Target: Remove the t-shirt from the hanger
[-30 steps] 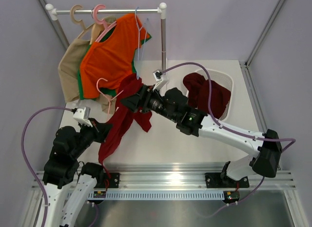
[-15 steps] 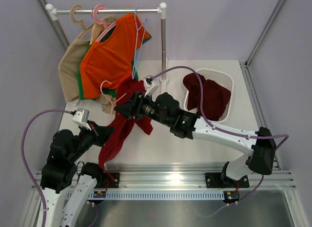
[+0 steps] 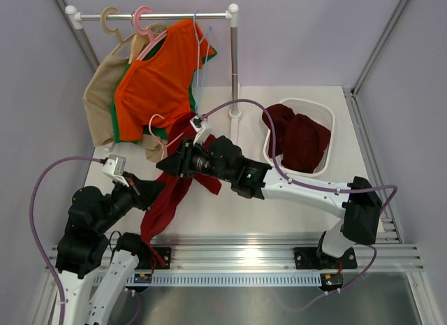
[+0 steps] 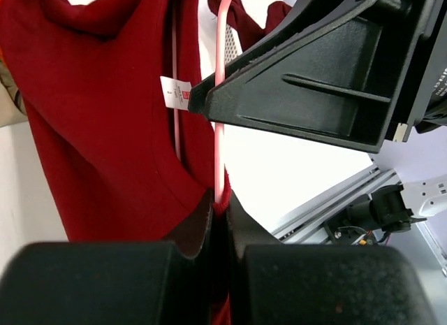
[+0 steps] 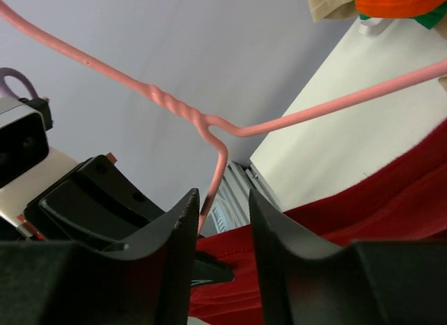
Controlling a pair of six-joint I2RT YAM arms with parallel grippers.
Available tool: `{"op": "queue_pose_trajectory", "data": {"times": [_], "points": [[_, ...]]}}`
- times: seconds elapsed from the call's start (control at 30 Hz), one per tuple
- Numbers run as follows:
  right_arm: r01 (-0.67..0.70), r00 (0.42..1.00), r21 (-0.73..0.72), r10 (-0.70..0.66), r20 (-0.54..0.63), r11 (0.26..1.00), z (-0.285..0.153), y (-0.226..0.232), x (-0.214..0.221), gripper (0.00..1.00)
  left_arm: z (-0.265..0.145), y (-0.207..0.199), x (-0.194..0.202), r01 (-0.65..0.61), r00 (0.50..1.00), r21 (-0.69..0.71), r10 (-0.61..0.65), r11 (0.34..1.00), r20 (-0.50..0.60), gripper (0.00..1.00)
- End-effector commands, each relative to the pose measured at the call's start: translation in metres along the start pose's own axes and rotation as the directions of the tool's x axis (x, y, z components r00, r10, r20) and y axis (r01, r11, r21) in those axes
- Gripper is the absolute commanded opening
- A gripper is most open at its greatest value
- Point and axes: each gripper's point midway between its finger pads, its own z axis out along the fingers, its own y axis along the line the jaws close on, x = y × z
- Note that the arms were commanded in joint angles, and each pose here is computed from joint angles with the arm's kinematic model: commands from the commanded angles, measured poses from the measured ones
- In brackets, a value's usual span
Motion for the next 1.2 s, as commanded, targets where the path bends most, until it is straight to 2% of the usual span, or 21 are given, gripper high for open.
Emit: {"op": "queue_pose_trajectory", "data": {"times": [0.0,0.07,0.1,0.13,0.17,0.2,0.23,0.27,0.3,0.33,0.4,0.5,0.6,0.7,0.73,0.9,1.0,1.17], "points": [[-0.001,1.0,-0.104,0.004,0.023,0.995,0.006,0.031,-0.01,0.37,-0.007,-0.03,-0.028,-0.039,0.995,0.116,0.028,0.993,0.093,0.0],[-0.002,1.0,-0.12,0.004,0.016,0.993,0.008,0.034,-0.009,0.3,-0.005,-0.031,-0.026,-0.033,0.996,0.13,0.022,0.991,0.082,0.0],[-0.004,1.0,-0.121,0.005,0.015,0.993,0.009,0.033,-0.008,0.18,-0.004,-0.03,-0.024,-0.028,0.997,0.129,0.019,0.991,0.076,0.0],[-0.007,1.0,-0.119,0.009,0.017,0.993,0.009,0.032,-0.007,0.13,-0.004,-0.03,-0.025,-0.03,0.997,0.126,0.019,0.992,0.08,0.0],[-0.003,1.0,-0.124,0.006,0.03,0.992,0.007,0.033,-0.01,0.02,-0.005,-0.031,-0.025,-0.039,0.996,0.132,0.028,0.99,0.081,0.0],[-0.003,0.999,-0.122,0.007,0.034,0.993,0.006,0.033,-0.011,0.0,-0.005,-0.031,-0.026,-0.042,0.996,0.132,0.032,0.99,0.081,0.07],[0.012,0.999,-0.113,-0.007,0.044,0.994,0.004,0.03,-0.012,0.0,-0.006,-0.034,-0.027,-0.049,0.996,0.142,0.037,0.989,0.083,0.19],[0.023,0.999,-0.112,-0.018,0.05,0.993,-0.001,0.033,-0.014,0.0,-0.005,-0.034,-0.028,-0.061,0.996,0.144,0.051,0.988,0.077,0.36],[0.046,0.998,-0.094,-0.041,0.055,0.995,-0.003,0.029,-0.016,0.0,-0.009,-0.04,-0.033,-0.079,0.994,0.157,0.065,0.984,0.09,0.67],[0.059,0.997,-0.063,-0.056,0.052,0.996,-0.006,0.022,-0.016,0.0,-0.01,-0.041,-0.036,-0.085,0.993,0.158,0.07,0.984,0.096,0.78],[0.083,0.995,-0.05,-0.08,0.059,0.995,-0.015,0.019,-0.021,0.0,-0.013,-0.044,-0.044,-0.092,0.99,0.151,0.074,0.984,0.117,0.92],[0.086,0.995,-0.018,-0.085,0.053,0.996,-0.026,0.004,-0.026,0.0,-0.02,-0.051,-0.062,-0.105,0.983,0.139,0.081,0.985,0.166,0.91],[0.086,0.995,-0.012,-0.086,0.045,0.996,-0.035,-0.002,-0.028,0.0,-0.022,-0.054,-0.081,-0.097,0.973,0.118,0.068,0.988,0.222,0.83],[0.089,0.996,-0.034,-0.088,0.029,0.995,-0.039,0.002,-0.026,0.0,-0.011,-0.055,-0.092,-0.052,0.971,0.137,0.018,0.989,0.24,0.65],[0.087,0.996,-0.044,-0.085,0.03,0.995,-0.04,0.005,-0.026,0.0,-0.001,-0.053,-0.096,-0.041,0.972,0.136,0.007,0.99,0.235,0.55],[0.075,0.997,-0.066,-0.074,0.006,0.995,-0.037,0.009,-0.022,0.0,0.021,-0.057,-0.103,-0.013,0.973,0.194,-0.033,0.981,0.228,0.51],[0.068,0.998,-0.087,-0.068,0.0,0.994,-0.037,0.014,-0.022,0.0,0.031,-0.051,-0.109,-0.016,0.972,0.165,-0.024,0.986,0.235,0.51],[0.064,0.998,-0.09,-0.064,0.005,0.994,-0.039,0.015,-0.024,0.0,0.061,-0.033,-0.104,-0.005,0.983,0.096,-0.012,0.995,0.182,0.51]]}}
